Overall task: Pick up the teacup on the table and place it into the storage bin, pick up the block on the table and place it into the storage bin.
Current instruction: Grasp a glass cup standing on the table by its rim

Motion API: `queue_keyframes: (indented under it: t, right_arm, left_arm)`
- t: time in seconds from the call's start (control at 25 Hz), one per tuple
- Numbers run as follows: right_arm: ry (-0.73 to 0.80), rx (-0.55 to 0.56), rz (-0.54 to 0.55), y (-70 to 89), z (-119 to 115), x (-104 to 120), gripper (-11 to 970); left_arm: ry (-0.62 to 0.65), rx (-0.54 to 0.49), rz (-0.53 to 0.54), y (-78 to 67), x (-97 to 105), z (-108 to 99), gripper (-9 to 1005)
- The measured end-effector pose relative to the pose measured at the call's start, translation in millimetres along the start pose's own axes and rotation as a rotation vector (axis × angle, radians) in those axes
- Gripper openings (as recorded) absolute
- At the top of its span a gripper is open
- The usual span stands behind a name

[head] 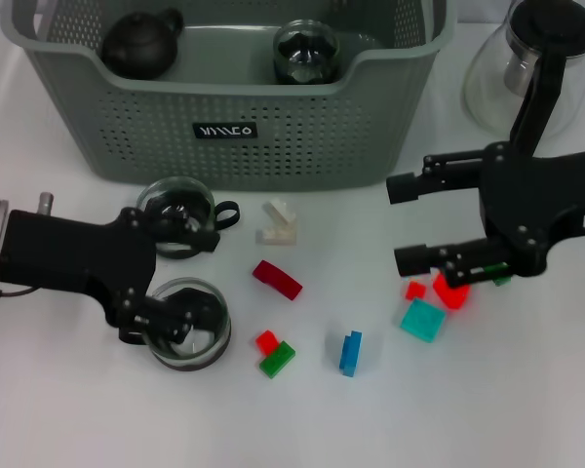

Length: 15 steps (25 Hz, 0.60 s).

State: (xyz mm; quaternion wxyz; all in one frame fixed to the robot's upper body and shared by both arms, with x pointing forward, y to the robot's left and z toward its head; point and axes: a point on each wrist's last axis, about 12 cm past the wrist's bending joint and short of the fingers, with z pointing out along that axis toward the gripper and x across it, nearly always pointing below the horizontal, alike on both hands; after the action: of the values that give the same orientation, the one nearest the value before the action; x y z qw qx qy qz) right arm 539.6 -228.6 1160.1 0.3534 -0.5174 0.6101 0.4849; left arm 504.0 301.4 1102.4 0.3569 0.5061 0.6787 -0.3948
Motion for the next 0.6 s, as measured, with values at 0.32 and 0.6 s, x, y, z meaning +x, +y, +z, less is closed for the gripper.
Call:
queue_keyframes:
  t: [0.32, 0.6]
  right_arm:
    - [-0.024, 0.044, 0.04, -13.7, 13.2, 4.0, 801]
    - [-0.027, 0.044, 0.069, -24.6, 30.0, 1.1, 802]
  left_arm:
    - [0.15, 0.034, 0.063, -7.9, -9.0, 3.1, 844]
    - [0.382, 0.012, 0.085, -11.1, -36.0, 3.9, 842]
